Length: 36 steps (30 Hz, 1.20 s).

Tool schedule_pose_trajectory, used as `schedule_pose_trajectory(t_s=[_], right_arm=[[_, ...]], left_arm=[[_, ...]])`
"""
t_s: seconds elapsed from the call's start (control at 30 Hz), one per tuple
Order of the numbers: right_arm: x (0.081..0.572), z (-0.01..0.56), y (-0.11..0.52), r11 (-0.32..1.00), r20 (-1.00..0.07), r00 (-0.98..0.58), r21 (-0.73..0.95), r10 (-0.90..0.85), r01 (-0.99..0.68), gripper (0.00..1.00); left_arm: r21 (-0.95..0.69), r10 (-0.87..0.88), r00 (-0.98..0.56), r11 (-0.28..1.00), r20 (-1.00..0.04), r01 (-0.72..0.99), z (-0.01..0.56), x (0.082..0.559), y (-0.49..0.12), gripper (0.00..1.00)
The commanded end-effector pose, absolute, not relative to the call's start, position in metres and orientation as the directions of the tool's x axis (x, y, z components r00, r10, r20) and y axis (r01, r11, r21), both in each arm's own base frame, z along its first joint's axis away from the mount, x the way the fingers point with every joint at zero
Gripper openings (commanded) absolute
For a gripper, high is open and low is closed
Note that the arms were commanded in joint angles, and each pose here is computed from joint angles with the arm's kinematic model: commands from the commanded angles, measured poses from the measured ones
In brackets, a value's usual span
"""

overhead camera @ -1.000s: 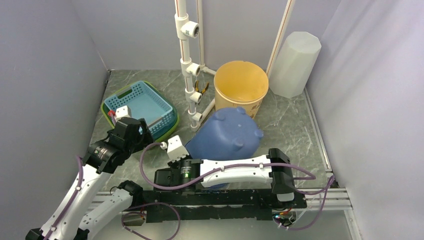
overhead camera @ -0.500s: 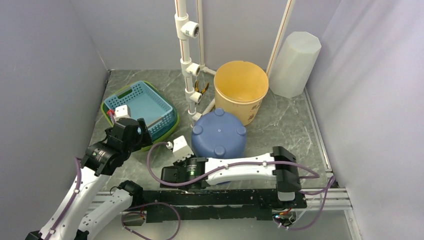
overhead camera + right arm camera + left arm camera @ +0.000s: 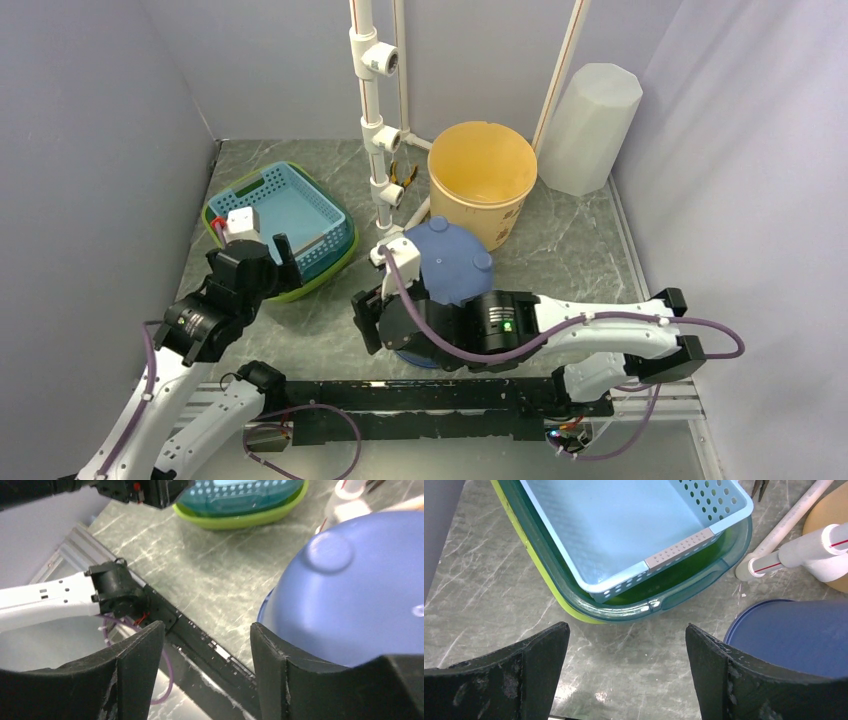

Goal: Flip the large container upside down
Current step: Turn the container upside down at the center of the board, then move the container to the center of the board.

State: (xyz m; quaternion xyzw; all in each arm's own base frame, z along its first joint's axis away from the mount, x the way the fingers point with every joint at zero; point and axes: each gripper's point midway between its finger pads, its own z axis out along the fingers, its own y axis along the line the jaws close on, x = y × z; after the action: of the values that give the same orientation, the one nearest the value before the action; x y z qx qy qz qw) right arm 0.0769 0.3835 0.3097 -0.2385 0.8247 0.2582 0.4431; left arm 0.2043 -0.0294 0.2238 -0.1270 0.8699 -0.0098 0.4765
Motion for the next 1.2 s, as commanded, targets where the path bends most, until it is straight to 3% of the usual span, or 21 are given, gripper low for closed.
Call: schedule_pose_trajectory(t_s=[0.0, 0.2, 0.5, 0.73, 0.97, 1.17], right_arm=[[0.103, 0.345, 0.366, 0.804, -0.914, -0.396, 0.171, -0.086, -0.569, 0.70], [0.147, 0.349, 0.317, 0.938, -0.927, -0.371, 0.083, -0.050, -0.336, 0.82], [0.161, 0.336, 0.326, 0.924, -0.917, -0.384, 0.054, -0.104, -0.377, 0.96], [0.187, 0.319, 0.318, 0.944, -0.906, -0.320, -0.194, -0.277, -0.268, 1.00], [0.210, 0.299, 0.328, 0.942, -0.878, -0.367, -0.225, -0.307, -0.250, 1.00], [0.204, 0.265, 0.270, 0.935, -0.826, -0.444, -0.342, -0.347, -0.094, 1.00]], left_arm=[[-0.127, -0.214, -0.498, 0.971, -0.840, -0.202, 0.227, 0.211, -0.030, 0.91], [-0.090, -0.195, -0.548, 0.973, -0.814, -0.213, 0.220, 0.216, -0.032, 0.88], [-0.109, -0.194, -0.524, 0.976, -0.829, -0.188, 0.223, 0.214, -0.033, 0.90], [-0.110, -0.192, -0.515, 0.977, -0.835, -0.185, 0.225, 0.211, -0.031, 0.92], [-0.101, -0.199, -0.503, 0.971, -0.841, -0.216, 0.226, 0.208, -0.024, 0.94], [-0.101, -0.199, -0.495, 0.971, -0.846, -0.218, 0.227, 0.209, -0.023, 0.94]])
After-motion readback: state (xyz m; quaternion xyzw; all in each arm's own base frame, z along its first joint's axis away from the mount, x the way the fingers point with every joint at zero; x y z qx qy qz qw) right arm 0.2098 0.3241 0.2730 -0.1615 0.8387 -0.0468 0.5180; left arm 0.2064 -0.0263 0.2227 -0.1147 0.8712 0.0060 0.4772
